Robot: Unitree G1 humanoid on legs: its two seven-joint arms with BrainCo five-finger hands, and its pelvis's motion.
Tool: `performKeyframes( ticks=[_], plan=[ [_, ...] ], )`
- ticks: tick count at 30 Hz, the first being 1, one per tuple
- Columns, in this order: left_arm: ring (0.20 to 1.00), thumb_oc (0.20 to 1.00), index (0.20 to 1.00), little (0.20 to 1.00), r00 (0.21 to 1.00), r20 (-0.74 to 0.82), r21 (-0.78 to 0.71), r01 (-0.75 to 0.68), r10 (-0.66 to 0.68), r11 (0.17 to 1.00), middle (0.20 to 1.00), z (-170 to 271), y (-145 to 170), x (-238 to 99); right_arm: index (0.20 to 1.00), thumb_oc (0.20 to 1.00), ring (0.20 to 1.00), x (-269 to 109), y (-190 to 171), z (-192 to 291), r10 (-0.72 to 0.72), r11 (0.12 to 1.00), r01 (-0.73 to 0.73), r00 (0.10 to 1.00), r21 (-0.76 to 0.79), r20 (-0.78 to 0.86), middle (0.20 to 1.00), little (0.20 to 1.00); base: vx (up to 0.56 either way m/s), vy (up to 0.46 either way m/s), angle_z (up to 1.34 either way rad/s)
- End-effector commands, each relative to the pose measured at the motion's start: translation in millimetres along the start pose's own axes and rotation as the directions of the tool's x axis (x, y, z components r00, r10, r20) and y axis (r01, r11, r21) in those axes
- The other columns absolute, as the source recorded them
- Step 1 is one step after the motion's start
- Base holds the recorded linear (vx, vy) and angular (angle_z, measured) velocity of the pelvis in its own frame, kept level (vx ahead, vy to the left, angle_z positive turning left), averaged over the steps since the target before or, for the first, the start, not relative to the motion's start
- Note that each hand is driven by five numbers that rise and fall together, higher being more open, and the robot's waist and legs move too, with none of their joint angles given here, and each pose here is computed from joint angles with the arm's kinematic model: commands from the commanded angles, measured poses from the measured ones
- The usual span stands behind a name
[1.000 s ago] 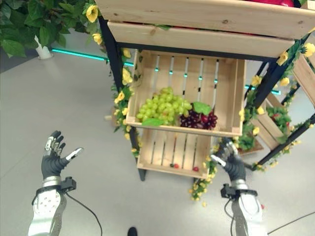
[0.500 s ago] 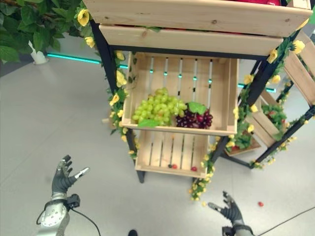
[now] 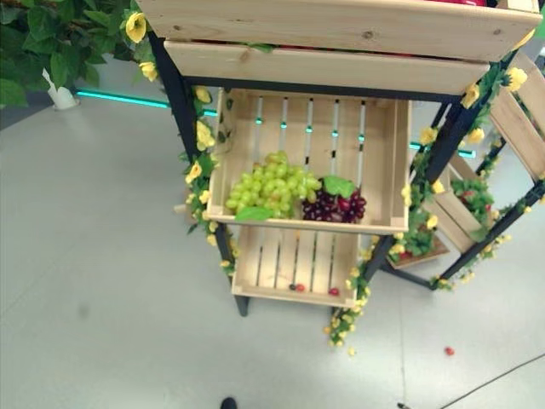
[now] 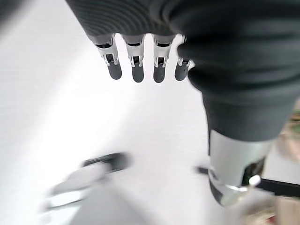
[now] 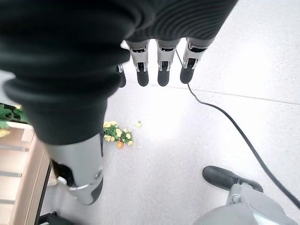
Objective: Pick up the fruits from the basket on one side to the basket on the other side
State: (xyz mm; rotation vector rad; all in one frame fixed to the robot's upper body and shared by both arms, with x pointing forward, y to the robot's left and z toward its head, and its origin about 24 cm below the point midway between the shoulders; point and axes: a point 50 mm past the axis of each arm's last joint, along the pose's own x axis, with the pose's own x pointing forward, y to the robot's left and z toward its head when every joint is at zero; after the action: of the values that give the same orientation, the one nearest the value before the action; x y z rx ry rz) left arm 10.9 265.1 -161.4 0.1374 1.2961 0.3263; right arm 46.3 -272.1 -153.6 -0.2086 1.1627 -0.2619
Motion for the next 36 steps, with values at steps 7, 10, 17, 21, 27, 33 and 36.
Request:
performKeyframes(
  ticks=[7, 10, 17, 21, 27, 33, 36],
  plan=[
    [1.000, 1.000, 1.000, 1.000, 0.993, 0.102, 0.016, 0.057, -0.059, 0.998, 1.000, 34.7, -14.1, 5.2, 1.000, 1.000, 1.000, 9.0, 10.9, 38.5, 0.048, 0.998, -0.044, 0.995, -0.036, 0.088, 1.000, 1.000, -0.01, 0.027, 0.00],
    [1.000, 1.000, 1.000, 1.000, 0.992, 0.115, 0.010, 0.057, -0.058, 0.998, 1.000, 37.8, -14.6, 5.3, 1.000, 1.000, 1.000, 9.7, 9.4, 40.9, 0.042, 0.999, -0.039, 0.995, -0.030, 0.090, 1.000, 1.000, -0.02, 0.096, 0.04],
    [1.000, 1.000, 1.000, 1.000, 0.985, 0.162, 0.069, 0.055, -0.065, 0.996, 1.000, 51.0, -15.7, 6.0, 1.000, 1.000, 1.000, 10.7, 3.8, 48.7, 0.011, 0.999, -0.015, 0.993, 0.031, 0.114, 1.000, 1.000, 0.03, 0.232, 0.64],
    [1.000, 1.000, 1.000, 1.000, 0.972, 0.216, 0.133, 0.067, -0.095, 0.989, 1.000, 67.6, -20.6, 6.2, 1.000, 1.000, 1.000, 11.3, -0.8, 52.4, -0.005, 0.999, -0.001, 0.992, 0.051, 0.123, 1.000, 1.000, 0.00, 0.027, 1.77],
    [1.000, 1.000, 1.000, 1.000, 0.951, 0.289, 0.190, 0.053, -0.108, 0.980, 1.000, 99.3, -25.1, 6.7, 1.000, 1.000, 1.000, 8.9, -0.8, 33.1, -0.012, 0.996, 0.007, 0.998, 0.090, 0.063, 1.000, 1.000, 0.05, -0.161, 2.54],
    [1.000, 1.000, 1.000, 1.000, 0.951, 0.305, 0.123, 0.014, -0.051, 0.992, 1.000, 105.0, -18.0, 7.0, 1.000, 1.000, 1.000, 10.8, 4.3, 51.5, 0.006, 0.999, -0.011, 0.991, 0.032, 0.132, 1.000, 1.000, -0.10, -0.261, 1.54],
    [1.000, 1.000, 1.000, 1.000, 0.956, 0.292, 0.108, 0.000, -0.032, 0.994, 1.000, 100.7, -20.9, 7.4, 1.000, 1.000, 1.000, 12.6, -9.1, 71.6, -0.047, 0.998, 0.040, 0.981, 0.040, 0.189, 1.000, 1.000, -0.19, -0.103, 1.17]
  ],
)
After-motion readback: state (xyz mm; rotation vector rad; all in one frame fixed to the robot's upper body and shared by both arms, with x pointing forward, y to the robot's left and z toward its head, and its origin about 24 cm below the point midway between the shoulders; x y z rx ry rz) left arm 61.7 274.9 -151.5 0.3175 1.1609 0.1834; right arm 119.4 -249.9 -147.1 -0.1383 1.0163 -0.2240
